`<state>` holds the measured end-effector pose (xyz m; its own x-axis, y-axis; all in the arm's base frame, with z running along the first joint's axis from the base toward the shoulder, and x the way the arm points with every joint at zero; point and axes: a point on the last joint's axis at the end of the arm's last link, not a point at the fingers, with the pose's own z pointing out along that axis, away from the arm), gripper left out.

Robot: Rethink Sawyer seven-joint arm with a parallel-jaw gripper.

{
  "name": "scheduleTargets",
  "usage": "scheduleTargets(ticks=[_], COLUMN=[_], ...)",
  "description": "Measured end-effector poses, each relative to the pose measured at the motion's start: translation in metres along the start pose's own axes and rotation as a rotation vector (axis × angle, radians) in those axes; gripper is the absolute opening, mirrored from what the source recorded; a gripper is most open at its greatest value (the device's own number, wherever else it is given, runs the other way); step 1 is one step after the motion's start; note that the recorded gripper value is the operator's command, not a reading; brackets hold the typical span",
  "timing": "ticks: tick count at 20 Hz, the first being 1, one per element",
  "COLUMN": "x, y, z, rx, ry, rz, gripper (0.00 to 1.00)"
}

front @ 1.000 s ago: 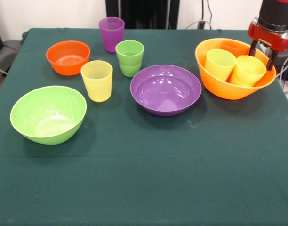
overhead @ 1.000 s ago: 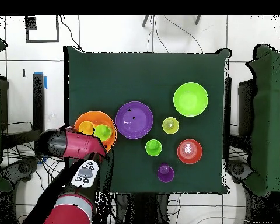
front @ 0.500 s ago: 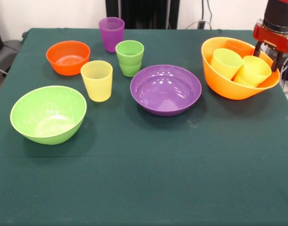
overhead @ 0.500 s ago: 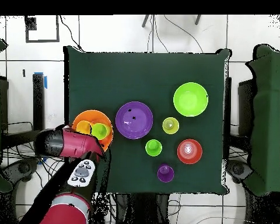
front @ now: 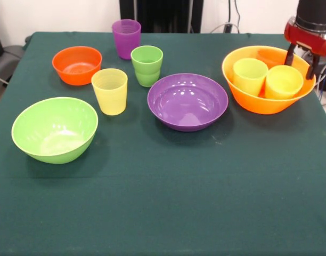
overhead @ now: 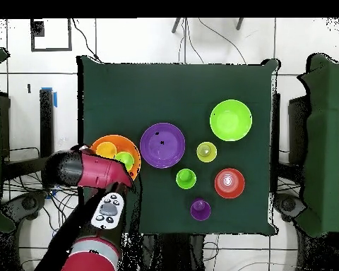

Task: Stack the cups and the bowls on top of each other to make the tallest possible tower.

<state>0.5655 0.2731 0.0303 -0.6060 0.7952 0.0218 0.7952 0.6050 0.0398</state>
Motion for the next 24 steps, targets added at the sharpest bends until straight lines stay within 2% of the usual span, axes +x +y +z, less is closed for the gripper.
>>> scheduleTargets(ticks=[1,7,10,13,24], x=[-0.013,-0.049,-0.066,-0.077,-0.078], y=[0.002,0.006,0.006,0.003,0.003], z=[-0.014,-0.050,-0.061,-0.062,-0.058], rx=[-0.020,-0.070,-0.089,-0.092,-0.085], ry=[-0.005,-0.019,-0.026,-0.025,-0.030], rz=[0.021,0.073,0.090,0.096,0.059], gripper=[1.00,1.00,1.00,1.00,1.00])
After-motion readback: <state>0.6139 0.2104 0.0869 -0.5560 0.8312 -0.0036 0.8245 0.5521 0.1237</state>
